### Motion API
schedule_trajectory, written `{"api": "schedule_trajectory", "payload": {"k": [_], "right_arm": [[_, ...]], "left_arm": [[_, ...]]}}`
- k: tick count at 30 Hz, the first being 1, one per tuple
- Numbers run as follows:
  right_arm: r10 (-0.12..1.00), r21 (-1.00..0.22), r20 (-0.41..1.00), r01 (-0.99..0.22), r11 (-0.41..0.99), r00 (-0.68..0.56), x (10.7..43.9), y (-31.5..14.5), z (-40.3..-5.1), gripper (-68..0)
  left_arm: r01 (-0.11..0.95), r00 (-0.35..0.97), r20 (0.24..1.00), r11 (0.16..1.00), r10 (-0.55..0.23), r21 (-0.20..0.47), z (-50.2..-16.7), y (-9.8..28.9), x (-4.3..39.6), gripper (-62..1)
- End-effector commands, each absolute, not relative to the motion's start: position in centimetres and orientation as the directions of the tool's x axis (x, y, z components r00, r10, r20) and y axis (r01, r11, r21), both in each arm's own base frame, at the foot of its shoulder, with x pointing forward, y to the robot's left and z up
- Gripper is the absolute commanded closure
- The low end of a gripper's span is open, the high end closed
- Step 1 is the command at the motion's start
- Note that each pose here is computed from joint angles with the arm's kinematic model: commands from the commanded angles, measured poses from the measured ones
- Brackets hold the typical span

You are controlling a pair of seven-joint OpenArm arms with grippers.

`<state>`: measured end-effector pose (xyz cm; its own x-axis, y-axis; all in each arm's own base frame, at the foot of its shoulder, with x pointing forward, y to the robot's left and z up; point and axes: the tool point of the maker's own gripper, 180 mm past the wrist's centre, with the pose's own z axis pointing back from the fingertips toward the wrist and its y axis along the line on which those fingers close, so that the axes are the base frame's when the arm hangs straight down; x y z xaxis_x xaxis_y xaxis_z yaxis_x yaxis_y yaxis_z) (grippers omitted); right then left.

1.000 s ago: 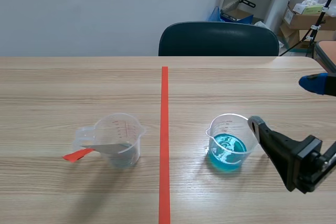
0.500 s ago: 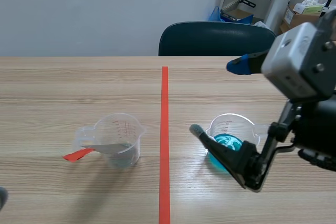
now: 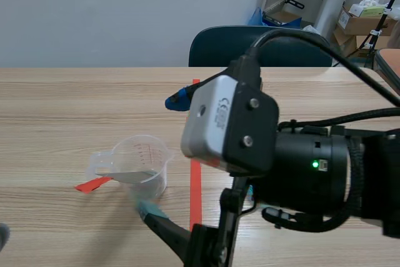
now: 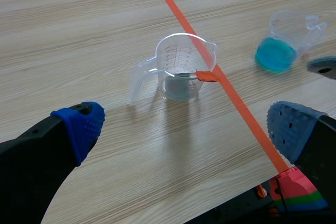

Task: Do the redox reaction experiment

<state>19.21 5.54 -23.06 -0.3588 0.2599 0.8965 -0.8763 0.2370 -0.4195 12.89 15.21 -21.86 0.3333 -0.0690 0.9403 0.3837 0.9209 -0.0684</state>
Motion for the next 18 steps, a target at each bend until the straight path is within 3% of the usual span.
{"api": "schedule_trajectory", "payload": {"k": [1, 9, 18], "right_arm": [[0.249, -0.443, 0.889, -0.858, 0.261, -0.383, 20.3, 6.0, -22.6, -67.9], [0.212, -0.431, 0.898, -0.866, 0.253, -0.385, 21.0, 10.0, -23.8, -67.9], [0.28, -0.464, 0.873, -0.857, 0.224, -0.4, 21.6, 13.4, -25.9, -67.9]], "left_arm": [[0.393, 0.313, 0.948, 0.916, -0.054, -0.077, -21.2, 14.9, 13.1, -62.3], [0.393, 0.313, 0.948, 0.916, -0.054, -0.077, -21.2, 14.9, 13.1, -62.3], [0.393, 0.313, 0.948, 0.916, -0.055, -0.077, -21.2, 14.9, 13.1, -62.3]]}}
